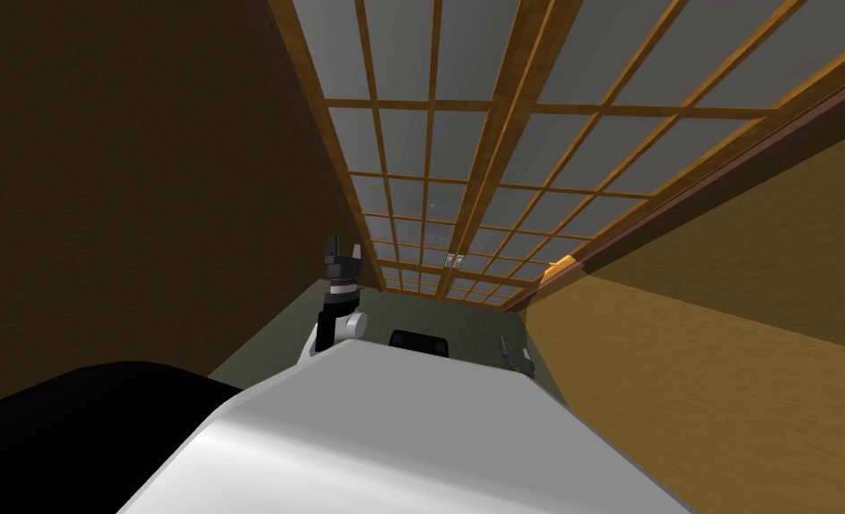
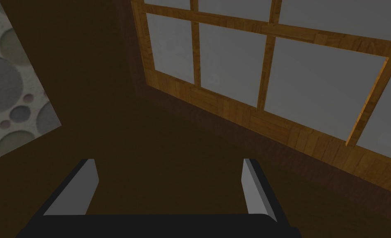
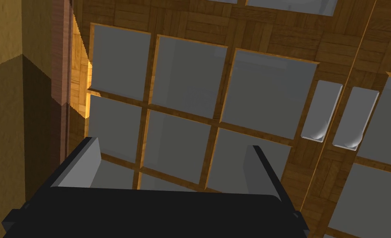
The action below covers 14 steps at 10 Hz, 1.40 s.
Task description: Pull the door open
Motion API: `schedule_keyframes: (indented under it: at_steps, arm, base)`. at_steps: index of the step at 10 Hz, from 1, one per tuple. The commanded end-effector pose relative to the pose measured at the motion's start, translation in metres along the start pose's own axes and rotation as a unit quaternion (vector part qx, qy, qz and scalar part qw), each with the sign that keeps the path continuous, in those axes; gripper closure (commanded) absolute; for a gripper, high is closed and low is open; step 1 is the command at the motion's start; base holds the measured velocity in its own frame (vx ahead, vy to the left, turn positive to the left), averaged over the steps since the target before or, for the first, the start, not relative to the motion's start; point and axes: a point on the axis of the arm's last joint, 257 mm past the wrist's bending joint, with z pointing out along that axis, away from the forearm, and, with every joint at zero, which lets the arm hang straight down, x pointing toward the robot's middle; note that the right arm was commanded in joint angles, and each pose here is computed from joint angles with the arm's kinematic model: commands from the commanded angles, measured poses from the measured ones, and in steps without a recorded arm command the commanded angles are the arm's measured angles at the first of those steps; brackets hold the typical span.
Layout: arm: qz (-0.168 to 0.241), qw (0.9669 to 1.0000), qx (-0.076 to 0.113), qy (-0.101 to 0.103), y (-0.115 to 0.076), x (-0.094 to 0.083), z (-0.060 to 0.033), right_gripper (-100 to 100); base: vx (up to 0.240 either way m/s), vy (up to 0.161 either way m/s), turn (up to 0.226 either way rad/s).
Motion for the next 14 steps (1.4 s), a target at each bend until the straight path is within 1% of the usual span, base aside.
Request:
schedule_keyframes:
  at_steps: [1,2,3,4,5,6,7,8,9,12,14]
  arm:
    - [0.0,1.0,0.007,0.002,-0.004,0.002,0.0027,-100]
    - [0.001,0.9999,0.011,0.002,-0.005,0.001,0.0061,-100]
    - [0.004,0.9999,0.017,0.0,-0.006,-0.001,0.0128,-100]
    - [0.006,0.9998,0.018,-0.004,-0.004,-0.004,0.0182,-100]
    - [0.01,0.9997,0.018,-0.009,0.0,-0.008,0.0255,-100]
    - [0.01,0.9997,0.018,-0.009,0.0,-0.008,0.0255,-100]
    - [0.013,0.9997,0.016,-0.015,0.006,-0.013,0.0332,-100]
    - [0.014,0.9996,0.016,-0.016,0.008,-0.014,0.0351,-100]
    - [0.017,0.9995,0.014,-0.023,0.014,-0.02,0.0427,-100]
    - [0.025,0.9989,0.003,-0.04,0.033,-0.035,0.0596,-100]
    - [0.03,0.998,-0.006,-0.055,0.049,-0.049,0.0725,-100]
  base:
    - [-0.015,-0.037,0.052]
    - [0.013,-0.023,0.069]
    - [0.061,-0.022,0.133]
    - [0.092,-0.033,0.122]
    - [0.131,-0.018,0.117]
    - [0.1,-0.016,0.047]
    - [0.093,-0.011,0.109]
    - [0.089,0.003,0.069]
    - [0.093,0.003,0.084]
    - [0.147,0.01,0.114]
    - [0.18,-0.012,0.108]
